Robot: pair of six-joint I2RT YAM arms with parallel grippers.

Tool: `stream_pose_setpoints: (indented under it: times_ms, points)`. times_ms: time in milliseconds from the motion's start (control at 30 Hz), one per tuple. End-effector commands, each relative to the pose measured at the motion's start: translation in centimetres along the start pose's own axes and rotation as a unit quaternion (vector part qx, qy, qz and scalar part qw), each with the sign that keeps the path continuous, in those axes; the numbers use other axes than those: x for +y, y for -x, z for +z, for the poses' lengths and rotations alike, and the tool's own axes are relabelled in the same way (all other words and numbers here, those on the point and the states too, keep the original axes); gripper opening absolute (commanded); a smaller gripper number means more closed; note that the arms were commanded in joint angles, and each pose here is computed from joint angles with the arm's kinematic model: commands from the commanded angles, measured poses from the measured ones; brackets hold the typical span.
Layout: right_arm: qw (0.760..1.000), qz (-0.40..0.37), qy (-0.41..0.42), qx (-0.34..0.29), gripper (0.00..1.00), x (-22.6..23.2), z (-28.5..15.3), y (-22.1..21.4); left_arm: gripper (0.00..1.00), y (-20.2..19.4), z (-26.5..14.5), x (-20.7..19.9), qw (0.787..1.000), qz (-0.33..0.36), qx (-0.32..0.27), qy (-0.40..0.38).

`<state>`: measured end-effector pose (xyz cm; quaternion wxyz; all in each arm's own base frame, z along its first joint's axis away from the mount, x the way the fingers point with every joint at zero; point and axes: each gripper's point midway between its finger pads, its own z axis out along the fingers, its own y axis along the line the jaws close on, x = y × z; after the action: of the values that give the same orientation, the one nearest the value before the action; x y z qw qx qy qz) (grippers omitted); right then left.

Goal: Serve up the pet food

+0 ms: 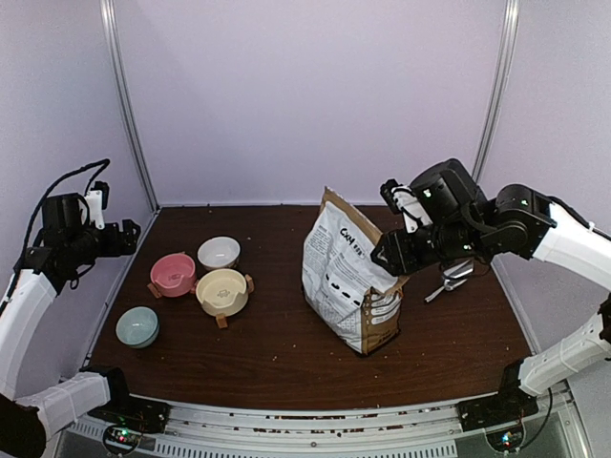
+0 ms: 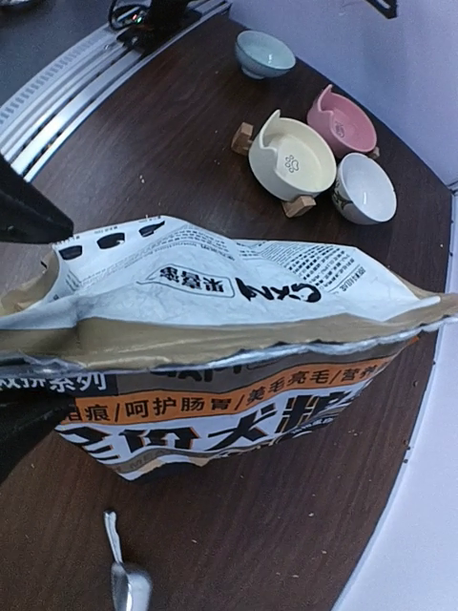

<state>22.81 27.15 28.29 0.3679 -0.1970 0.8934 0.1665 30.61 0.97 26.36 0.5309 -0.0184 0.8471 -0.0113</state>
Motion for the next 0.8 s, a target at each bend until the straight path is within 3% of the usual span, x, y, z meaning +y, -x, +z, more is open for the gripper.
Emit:
stream_pose_setpoints:
  times_ms: [0,33,133,300,433,633,767]
  points:
    - [0.999,0.003,0.003,0.034,0.45,0.1,0.7,-1.5,0.98,0.9,-0.3,-0.4,1.000,-0.001,-0.021,-0.008]
    - [0.999,0.004,0.010,0.038,0.37,0.3,0.7,-1.6,0.98,1.0,-0.4,-0.3,1.000,-0.001,-0.022,-0.008]
    - [0.999,0.008,0.016,0.038,0.01,0.6,0.0,-1.3,0.98,1.1,-0.6,-0.4,1.000,-0.001,-0.027,-0.008]
    - [0.993,0.047,0.099,-0.033,0.00,3.1,-5.1,3.4,0.98,2.1,-1.2,-1.8,0.997,0.002,-0.053,-0.049]
    - [0.970,0.087,0.201,-0.105,0.00,6.3,-8.5,6.8,0.97,2.9,-1.6,-3.3,0.994,-0.004,-0.063,-0.092]
    - [0.948,0.129,0.274,-0.099,0.00,12.1,-5.2,6.2,0.95,3.4,-3.2,-9.4,0.982,-0.003,-0.052,-0.181]
    - [0.948,0.132,0.274,-0.091,0.00,15.4,-2.7,5.6,0.94,3.5,-4.8,-14.0,0.966,-0.048,-0.036,-0.252]
